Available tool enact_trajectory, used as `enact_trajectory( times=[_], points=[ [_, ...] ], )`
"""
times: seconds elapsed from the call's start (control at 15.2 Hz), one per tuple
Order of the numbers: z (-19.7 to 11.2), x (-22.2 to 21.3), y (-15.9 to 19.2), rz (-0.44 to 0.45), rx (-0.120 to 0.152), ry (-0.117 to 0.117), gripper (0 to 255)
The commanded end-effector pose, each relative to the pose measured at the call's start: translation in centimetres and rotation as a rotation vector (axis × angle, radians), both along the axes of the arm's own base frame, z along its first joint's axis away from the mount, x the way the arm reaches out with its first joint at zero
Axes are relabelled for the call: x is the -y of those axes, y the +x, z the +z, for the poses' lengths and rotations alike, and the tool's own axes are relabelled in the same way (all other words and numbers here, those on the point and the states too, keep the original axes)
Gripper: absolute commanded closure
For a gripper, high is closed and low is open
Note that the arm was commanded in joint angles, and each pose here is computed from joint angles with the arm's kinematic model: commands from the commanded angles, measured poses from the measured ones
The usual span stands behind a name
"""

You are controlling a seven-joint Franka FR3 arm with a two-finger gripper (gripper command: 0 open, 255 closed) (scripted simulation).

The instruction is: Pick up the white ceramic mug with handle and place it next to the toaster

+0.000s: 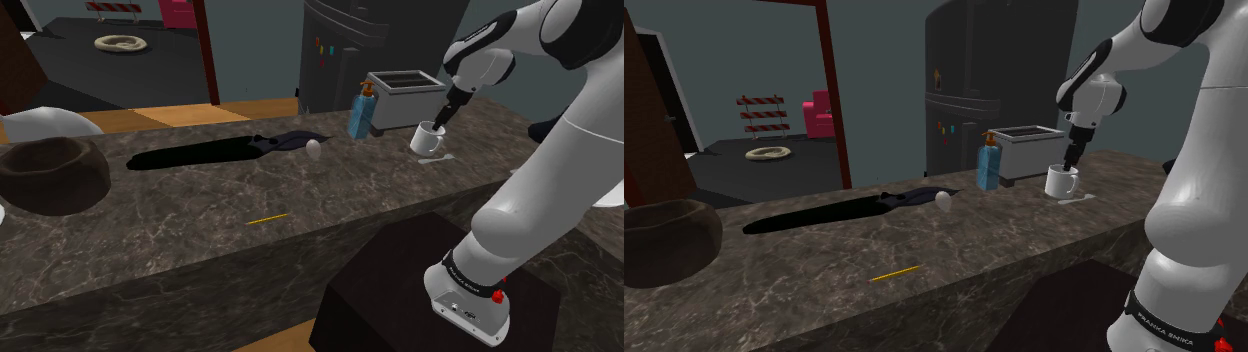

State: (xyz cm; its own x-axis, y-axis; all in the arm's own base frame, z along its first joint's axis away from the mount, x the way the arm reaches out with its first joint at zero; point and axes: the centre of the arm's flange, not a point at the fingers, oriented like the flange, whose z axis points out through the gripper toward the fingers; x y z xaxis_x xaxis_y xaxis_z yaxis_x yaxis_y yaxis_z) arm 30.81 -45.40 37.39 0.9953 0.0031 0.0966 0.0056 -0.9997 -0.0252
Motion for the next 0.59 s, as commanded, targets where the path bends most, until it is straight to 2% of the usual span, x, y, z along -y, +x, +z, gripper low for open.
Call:
enact_trajectory(
  times=[0.0,0.07,0.53],
  points=[
    [2.5,0.2,-0.2,0.000,-0.001,0.000,0],
    [3.5,0.2,-0.3,0.000,-0.001,0.000,0],
    [3.5,0.2,-0.3,0.000,-0.001,0.000,0]
  ],
)
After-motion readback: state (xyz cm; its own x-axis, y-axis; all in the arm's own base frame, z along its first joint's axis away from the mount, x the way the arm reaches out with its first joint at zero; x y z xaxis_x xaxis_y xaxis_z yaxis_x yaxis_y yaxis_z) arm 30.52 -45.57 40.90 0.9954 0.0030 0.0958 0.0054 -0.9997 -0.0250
